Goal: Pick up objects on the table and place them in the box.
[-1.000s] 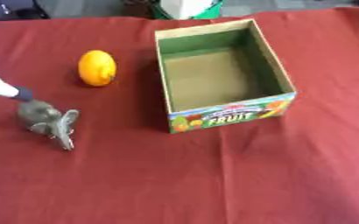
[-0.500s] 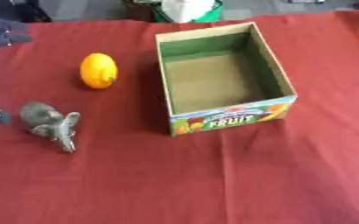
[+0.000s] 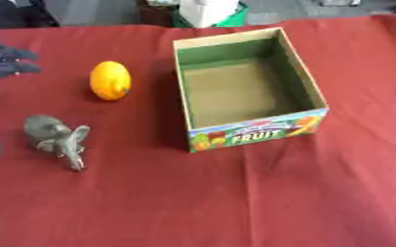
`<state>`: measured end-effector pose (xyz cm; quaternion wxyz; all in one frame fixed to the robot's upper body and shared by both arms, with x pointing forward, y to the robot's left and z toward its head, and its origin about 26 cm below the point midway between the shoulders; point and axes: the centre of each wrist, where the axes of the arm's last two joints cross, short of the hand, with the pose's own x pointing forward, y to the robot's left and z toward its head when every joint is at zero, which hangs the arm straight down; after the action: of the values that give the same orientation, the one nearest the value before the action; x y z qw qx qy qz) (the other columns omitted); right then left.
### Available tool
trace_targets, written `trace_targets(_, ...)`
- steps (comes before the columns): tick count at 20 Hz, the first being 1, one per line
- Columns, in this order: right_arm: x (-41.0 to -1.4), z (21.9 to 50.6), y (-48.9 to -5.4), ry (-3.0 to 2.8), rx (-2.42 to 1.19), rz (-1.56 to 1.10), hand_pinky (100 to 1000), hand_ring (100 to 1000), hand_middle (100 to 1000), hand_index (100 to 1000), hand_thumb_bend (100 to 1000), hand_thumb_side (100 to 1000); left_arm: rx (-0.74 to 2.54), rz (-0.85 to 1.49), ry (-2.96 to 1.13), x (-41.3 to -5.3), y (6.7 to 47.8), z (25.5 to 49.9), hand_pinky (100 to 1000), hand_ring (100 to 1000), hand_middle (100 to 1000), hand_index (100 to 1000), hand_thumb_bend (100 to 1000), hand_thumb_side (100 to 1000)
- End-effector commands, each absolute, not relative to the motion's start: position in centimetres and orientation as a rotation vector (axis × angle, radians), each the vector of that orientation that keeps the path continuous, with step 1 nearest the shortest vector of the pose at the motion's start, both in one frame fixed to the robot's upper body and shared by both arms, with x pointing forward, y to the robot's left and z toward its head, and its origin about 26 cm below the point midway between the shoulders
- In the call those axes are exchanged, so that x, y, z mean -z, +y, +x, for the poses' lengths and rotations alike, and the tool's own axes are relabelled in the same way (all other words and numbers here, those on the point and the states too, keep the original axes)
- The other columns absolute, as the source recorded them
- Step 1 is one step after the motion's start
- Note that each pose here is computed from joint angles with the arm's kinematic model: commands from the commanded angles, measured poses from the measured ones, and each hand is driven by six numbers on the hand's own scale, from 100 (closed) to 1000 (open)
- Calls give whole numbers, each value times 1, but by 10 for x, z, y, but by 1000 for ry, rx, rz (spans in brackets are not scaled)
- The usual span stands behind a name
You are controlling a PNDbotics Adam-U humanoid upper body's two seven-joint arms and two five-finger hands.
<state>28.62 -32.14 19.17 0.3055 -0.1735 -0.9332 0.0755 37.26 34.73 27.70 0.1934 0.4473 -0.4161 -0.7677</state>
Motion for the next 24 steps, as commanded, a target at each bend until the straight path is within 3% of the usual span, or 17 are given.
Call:
trace_targets(1,-201,284,-322,-2496,-233,-471,589,700,635,768,100,1000,2149,1243,-1121,-288,350,370,905,893,944,1000,880,455)
trace_targets(14,-201,285,-320,-2498,-230,-463,589,697,632,766,100,1000,2140,1033,-1069,-287,326,375,888,886,937,1000,846,440)
trace_targets(24,-201,285,-320,-2500,-219,-462,588,696,631,765,100,1000,2128,917,-996,-294,318,376,866,871,905,1000,738,409)
